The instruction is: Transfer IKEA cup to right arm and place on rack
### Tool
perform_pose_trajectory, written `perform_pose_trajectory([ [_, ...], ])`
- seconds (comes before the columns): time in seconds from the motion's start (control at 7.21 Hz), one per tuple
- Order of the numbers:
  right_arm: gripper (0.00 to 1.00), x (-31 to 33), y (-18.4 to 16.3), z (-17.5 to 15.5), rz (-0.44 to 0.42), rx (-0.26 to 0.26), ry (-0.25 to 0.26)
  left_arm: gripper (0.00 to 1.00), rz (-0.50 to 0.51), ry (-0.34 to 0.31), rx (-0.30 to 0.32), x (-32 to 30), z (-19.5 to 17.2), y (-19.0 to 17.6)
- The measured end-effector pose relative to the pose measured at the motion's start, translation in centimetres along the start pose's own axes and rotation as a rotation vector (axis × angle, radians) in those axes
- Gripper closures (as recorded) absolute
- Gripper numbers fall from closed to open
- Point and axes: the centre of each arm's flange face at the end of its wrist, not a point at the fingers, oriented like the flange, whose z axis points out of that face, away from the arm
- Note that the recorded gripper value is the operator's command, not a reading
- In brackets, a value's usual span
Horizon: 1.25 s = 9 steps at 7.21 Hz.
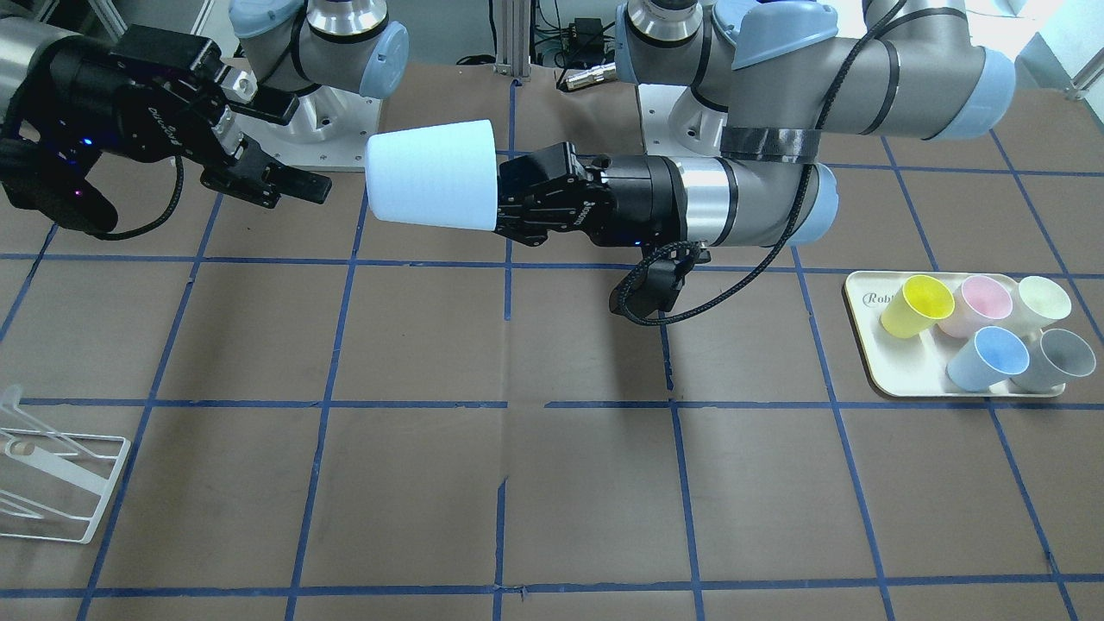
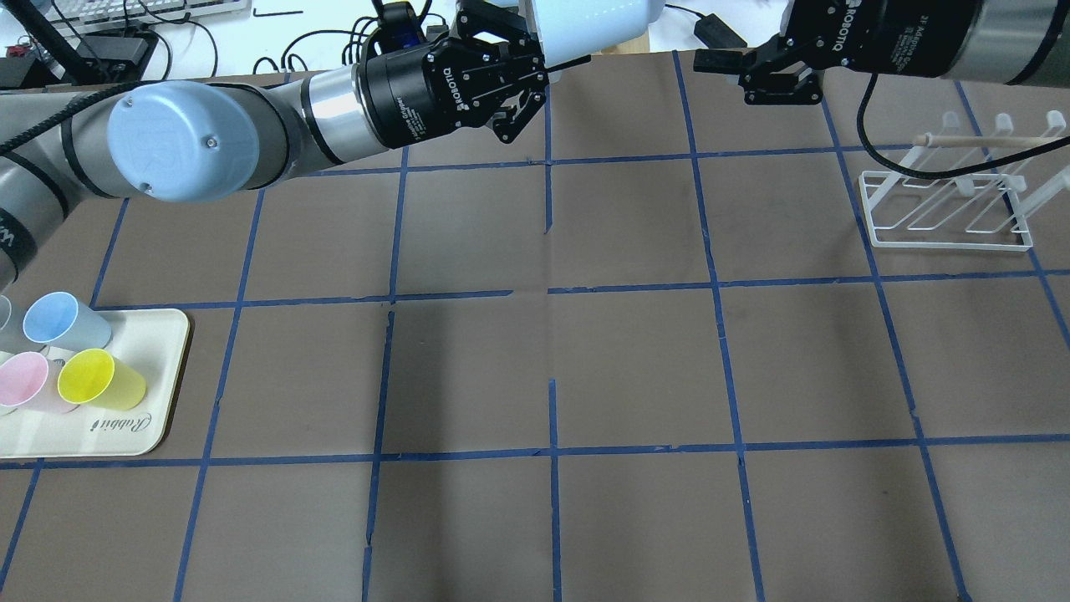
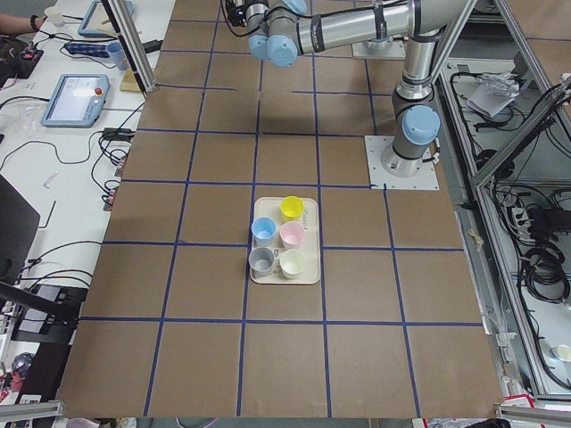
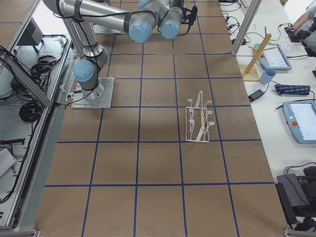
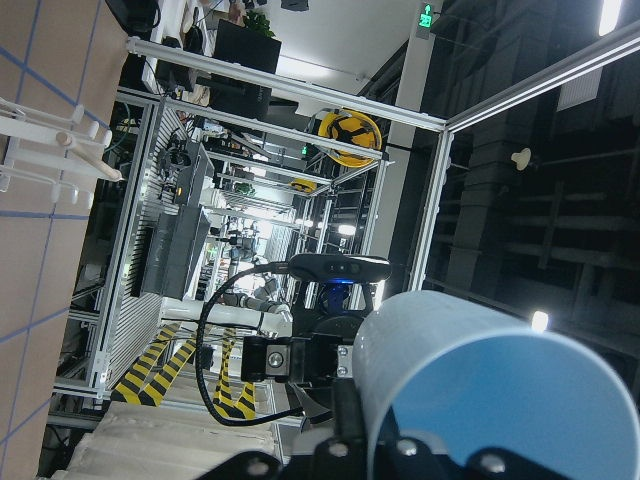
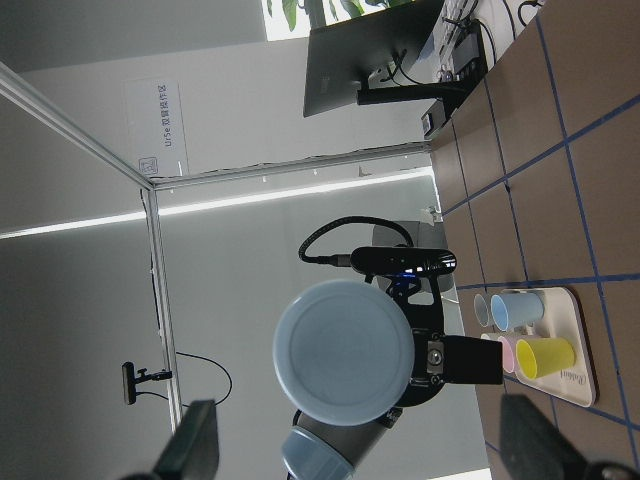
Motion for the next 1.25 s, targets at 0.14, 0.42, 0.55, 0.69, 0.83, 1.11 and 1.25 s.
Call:
perform_pose_trajectory([
  [0.14, 0.00, 0.0, -0.2, 1.0, -0.003, -0.019, 0.002, 1.00, 0.000, 0.000, -0.003, -0.2, 0.2, 0.0],
  [0.42, 0.00, -0.4, -0.9, 3.1, -0.031, -0.057, 0.014, 1.00, -0.001, -0.003, -0.019, -0.5, 1.0, 0.4],
  [0.55, 0.00, -0.4, -1.4, 3.6, -0.044, -0.064, 0.020, 1.00, 0.001, -0.003, -0.030, -0.6, 1.5, 0.7],
  [0.69, 0.03, -0.5, -1.6, 3.8, -0.043, -0.067, 0.024, 1.00, 0.002, -0.003, -0.035, -0.6, 1.8, 0.8],
  [0.83, 0.09, -0.6, -1.5, 3.9, -0.033, -0.068, 0.027, 1.00, 0.002, -0.003, -0.037, -0.6, 1.9, 0.9],
  [1.11, 0.08, -0.8, -1.1, 3.9, -0.018, -0.070, 0.035, 1.00, 0.003, -0.003, -0.038, -0.7, 1.9, 0.9],
  [1.25, 0.09, -0.8, -0.8, 3.8, -0.011, -0.072, 0.043, 1.00, 0.003, -0.003, -0.038, -0.7, 1.9, 0.9],
])
